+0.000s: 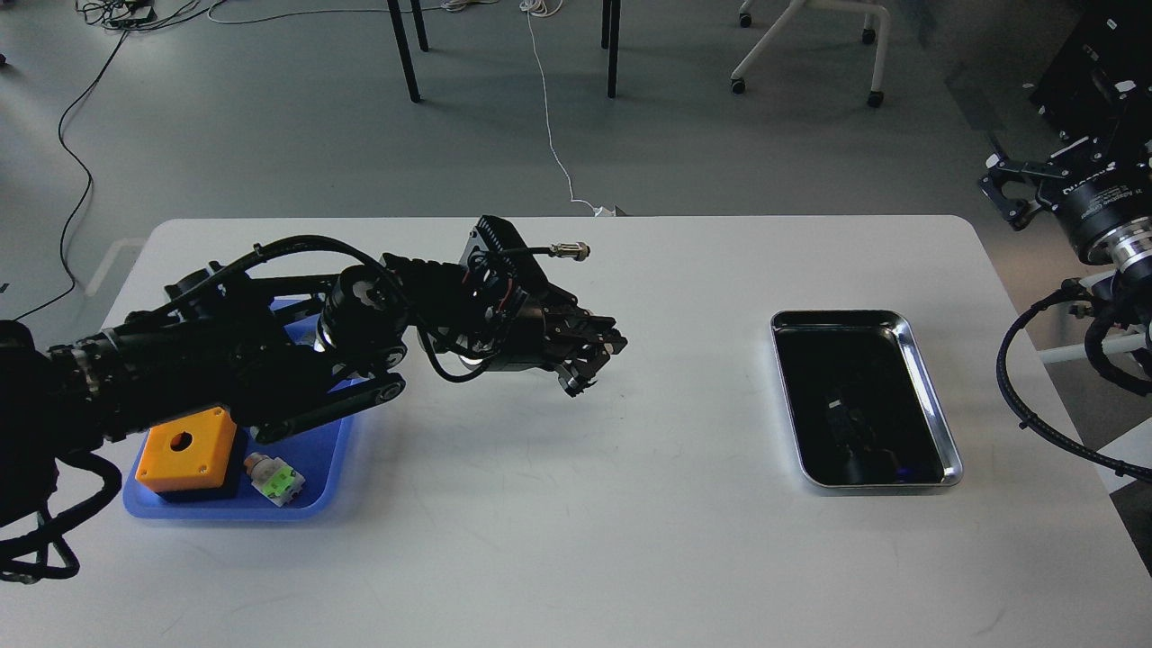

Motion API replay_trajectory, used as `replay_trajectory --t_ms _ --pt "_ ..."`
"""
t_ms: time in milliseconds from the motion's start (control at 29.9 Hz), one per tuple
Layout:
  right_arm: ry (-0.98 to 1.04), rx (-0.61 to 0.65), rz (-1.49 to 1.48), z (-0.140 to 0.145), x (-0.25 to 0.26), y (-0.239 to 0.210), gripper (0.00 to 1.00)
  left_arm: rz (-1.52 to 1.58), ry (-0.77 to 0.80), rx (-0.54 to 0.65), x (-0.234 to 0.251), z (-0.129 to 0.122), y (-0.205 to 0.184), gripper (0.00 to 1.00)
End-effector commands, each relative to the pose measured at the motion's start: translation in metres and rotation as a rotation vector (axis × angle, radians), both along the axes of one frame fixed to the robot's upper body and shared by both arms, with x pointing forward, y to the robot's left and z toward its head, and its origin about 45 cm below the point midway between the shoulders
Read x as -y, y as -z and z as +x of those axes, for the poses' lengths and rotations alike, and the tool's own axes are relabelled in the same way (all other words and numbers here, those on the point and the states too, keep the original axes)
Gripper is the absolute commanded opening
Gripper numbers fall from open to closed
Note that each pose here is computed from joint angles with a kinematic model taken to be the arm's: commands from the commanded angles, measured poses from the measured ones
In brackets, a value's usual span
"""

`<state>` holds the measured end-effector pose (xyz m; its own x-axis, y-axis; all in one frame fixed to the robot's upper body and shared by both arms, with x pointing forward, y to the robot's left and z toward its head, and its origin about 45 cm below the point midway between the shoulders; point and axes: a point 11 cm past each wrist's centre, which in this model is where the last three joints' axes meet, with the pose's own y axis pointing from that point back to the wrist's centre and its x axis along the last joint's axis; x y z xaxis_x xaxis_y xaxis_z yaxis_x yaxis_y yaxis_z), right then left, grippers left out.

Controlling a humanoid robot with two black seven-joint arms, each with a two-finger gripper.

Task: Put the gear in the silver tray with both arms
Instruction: 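Lift the gear and carry it toward the table center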

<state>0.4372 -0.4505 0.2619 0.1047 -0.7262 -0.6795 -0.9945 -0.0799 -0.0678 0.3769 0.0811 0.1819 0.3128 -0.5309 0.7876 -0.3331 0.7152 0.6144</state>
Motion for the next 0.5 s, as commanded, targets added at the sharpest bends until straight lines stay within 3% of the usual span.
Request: replay_trajectory --t_ms 0,468 --pt "0.013 -0.006 -0.009 -0.004 0.008 0.001 0.99 0.031 0.029 -0.014 0.016 -0.007 0.017 0.12" --pt "0.012 -0.031 -0.016 -0.01 0.009 0.01 0.99 0.05 0.002 -0.04 0.028 -0.01 0.042 0.13"
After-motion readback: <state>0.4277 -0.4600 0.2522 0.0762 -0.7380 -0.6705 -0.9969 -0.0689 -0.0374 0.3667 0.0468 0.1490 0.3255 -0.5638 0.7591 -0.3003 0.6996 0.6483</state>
